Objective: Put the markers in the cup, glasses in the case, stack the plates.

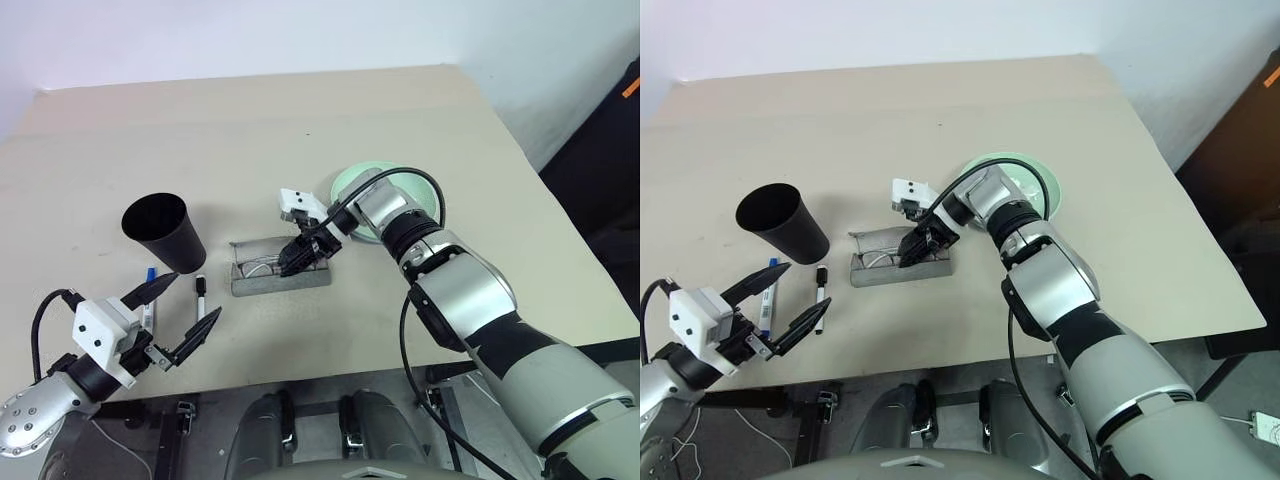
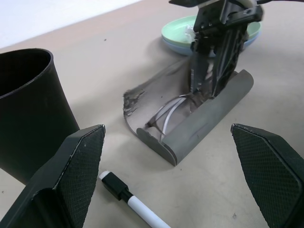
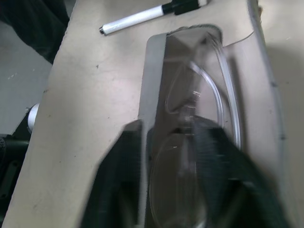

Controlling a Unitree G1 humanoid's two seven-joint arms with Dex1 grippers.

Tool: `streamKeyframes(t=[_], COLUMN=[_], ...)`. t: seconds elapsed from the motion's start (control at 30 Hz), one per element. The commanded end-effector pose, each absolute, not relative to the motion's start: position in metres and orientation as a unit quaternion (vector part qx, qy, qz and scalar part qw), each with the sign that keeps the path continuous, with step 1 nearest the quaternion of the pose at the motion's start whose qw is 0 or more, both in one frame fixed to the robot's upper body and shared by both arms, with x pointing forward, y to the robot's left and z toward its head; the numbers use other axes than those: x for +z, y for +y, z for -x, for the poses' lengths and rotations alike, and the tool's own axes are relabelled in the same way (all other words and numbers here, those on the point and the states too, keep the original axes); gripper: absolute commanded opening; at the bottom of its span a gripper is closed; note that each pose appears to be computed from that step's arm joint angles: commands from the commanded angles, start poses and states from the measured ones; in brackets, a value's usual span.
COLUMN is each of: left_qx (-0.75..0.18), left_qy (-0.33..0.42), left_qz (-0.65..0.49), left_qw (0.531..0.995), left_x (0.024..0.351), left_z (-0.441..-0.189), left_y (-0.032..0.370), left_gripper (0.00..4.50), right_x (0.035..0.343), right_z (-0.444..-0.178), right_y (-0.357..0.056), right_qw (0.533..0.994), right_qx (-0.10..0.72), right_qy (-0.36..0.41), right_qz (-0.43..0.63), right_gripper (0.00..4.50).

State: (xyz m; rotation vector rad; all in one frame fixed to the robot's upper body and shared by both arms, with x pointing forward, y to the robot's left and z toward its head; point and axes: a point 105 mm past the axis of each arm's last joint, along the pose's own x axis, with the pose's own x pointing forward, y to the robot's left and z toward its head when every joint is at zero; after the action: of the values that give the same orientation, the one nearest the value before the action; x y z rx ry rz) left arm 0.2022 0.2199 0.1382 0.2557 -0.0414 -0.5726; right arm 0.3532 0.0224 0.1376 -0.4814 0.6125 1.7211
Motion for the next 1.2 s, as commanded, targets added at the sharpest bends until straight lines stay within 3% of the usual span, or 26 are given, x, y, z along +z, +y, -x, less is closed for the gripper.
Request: streamKeyframes(t=[0.03, 0.47, 0.7, 0.8, 1.07, 1.2], left_qx=[-0.285, -0.298, -0.3, -0.301, -0.297, -0.292], left_qy=[-0.025, -0.025, -0.024, -0.024, -0.026, -0.026], left_qz=[-0.135, -0.134, -0.133, -0.132, -0.134, -0.135], left_qw=[0.949, 0.945, 0.944, 0.944, 0.945, 0.947], left_x=[0.141, 0.139, 0.138, 0.137, 0.138, 0.138], left_z=[-0.202, -0.208, -0.208, -0.208, -0.208, -0.207], left_y=[0.22, 0.219, 0.22, 0.219, 0.22, 0.223], left_gripper=[4.46, 4.46, 4.46, 4.46, 4.46, 4.46], right_x=[0.136, 0.178, 0.184, 0.204, 0.214, 0.21], right_z=[-0.353, -0.358, -0.361, -0.362, -0.384, -0.395], right_y=[0.018, 0.018, 0.017, 0.019, 0.02, 0.025], right_qw=[0.585, 0.602, 0.616, 0.626, 0.703, 0.742], right_qx=[0.737, 0.748, 0.745, 0.753, 0.69, 0.651], right_qy=[0.268, 0.233, 0.216, 0.186, 0.166, 0.156], right_qz=[0.206, 0.155, 0.137, 0.082, 0.04, 0.036], right_gripper=[2.69, 2.69, 2.69, 2.69, 0.01, 0.01])
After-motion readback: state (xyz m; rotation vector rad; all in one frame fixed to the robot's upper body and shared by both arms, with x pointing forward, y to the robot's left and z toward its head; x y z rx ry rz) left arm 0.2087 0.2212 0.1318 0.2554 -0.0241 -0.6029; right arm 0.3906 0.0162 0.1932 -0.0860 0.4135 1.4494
